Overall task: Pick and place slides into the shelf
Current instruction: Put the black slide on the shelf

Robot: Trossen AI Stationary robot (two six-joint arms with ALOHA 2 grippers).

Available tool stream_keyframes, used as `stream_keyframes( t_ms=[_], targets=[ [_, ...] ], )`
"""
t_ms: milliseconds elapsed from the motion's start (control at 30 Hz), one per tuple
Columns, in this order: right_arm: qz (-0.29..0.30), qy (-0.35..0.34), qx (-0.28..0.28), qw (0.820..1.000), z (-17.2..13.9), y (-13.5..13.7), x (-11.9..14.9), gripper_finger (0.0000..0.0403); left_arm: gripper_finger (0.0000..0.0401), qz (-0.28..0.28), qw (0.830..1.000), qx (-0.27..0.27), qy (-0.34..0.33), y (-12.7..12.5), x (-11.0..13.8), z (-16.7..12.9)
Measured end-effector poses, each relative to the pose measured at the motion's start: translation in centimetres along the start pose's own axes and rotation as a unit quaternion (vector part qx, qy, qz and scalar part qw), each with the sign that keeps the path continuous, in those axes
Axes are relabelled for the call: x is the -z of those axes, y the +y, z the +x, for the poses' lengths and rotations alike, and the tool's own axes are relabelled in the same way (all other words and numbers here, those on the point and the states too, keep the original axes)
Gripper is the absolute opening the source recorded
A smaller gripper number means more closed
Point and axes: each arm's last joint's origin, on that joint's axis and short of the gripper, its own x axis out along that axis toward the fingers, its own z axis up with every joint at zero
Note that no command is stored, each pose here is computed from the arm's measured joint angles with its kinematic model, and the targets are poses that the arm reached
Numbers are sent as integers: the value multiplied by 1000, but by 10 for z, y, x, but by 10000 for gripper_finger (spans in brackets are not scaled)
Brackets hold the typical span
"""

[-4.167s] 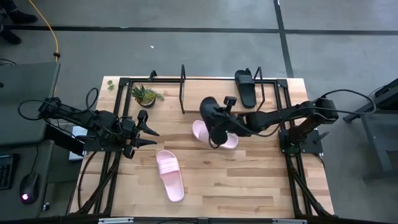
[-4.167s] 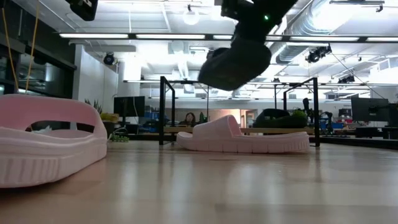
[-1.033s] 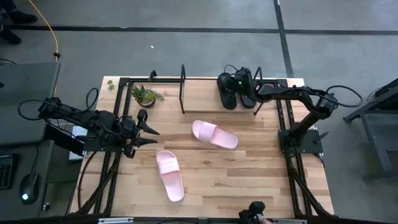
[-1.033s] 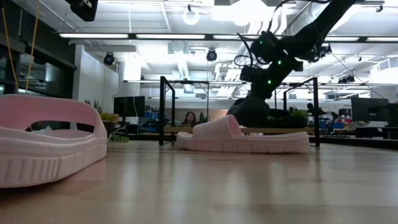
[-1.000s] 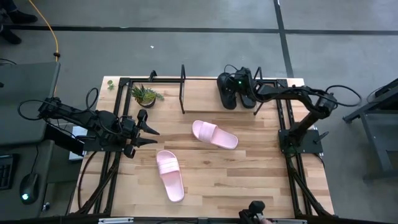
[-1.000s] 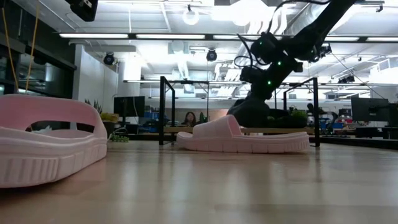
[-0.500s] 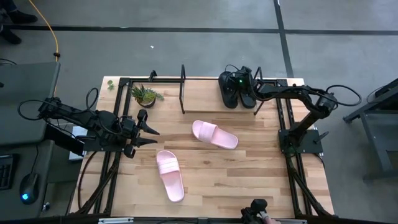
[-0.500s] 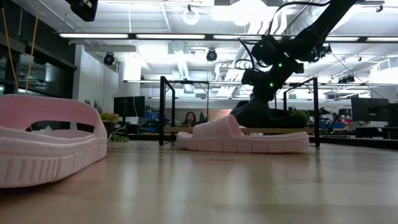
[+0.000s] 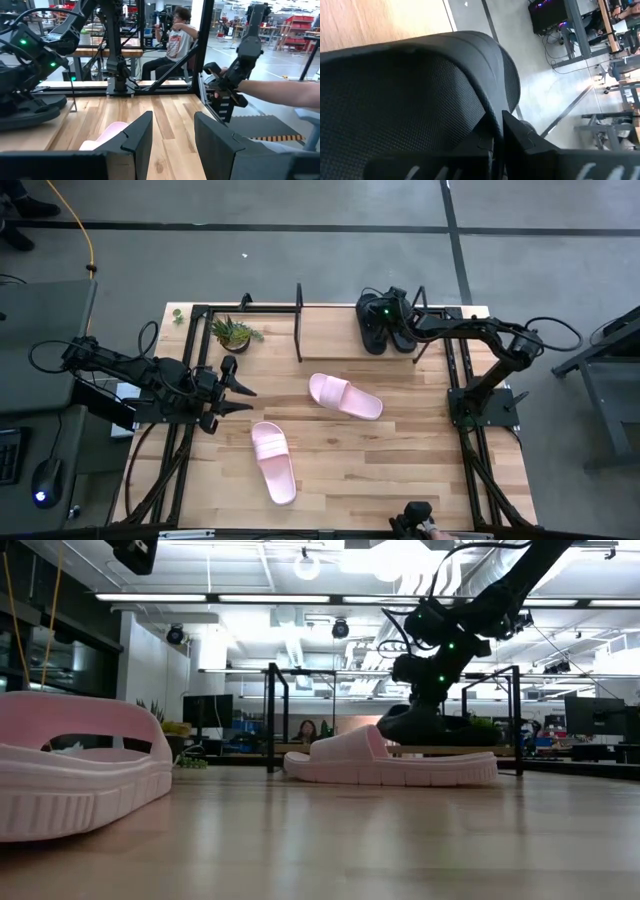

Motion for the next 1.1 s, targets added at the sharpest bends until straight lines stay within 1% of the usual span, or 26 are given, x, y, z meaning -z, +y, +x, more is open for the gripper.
stream_keyframes(
  t_ms=[233, 367, 667, 767, 967, 1100],
  targets=[
    [-5, 5, 3, 1000, -4, -1, 0, 0, 129, -1, 1000, -5, 0, 0, 0, 0],
    [-4, 18, 10, 1000, -8, -2, 1, 0, 129, -1, 1000, -6, 0, 0, 0, 0],
    [-19, 30, -15, 999, -21, -3, 4, 4, 129, 1, 1000, -6, 8, 0, 2, 3],
    [-24, 31, -20, 999, -22, 0, 3, 26, 129, 1, 1000, -6, 11, 0, 2, 4],
    [-12, 31, -22, 999, -22, 0, 3, 102, 129, 0, 1000, -6, 8, 0, 2, 5],
    [-6, 35, -14, 999, -22, 0, 3, 137, 129, 0, 1000, -6, 8, 0, 2, 5]
  ],
)
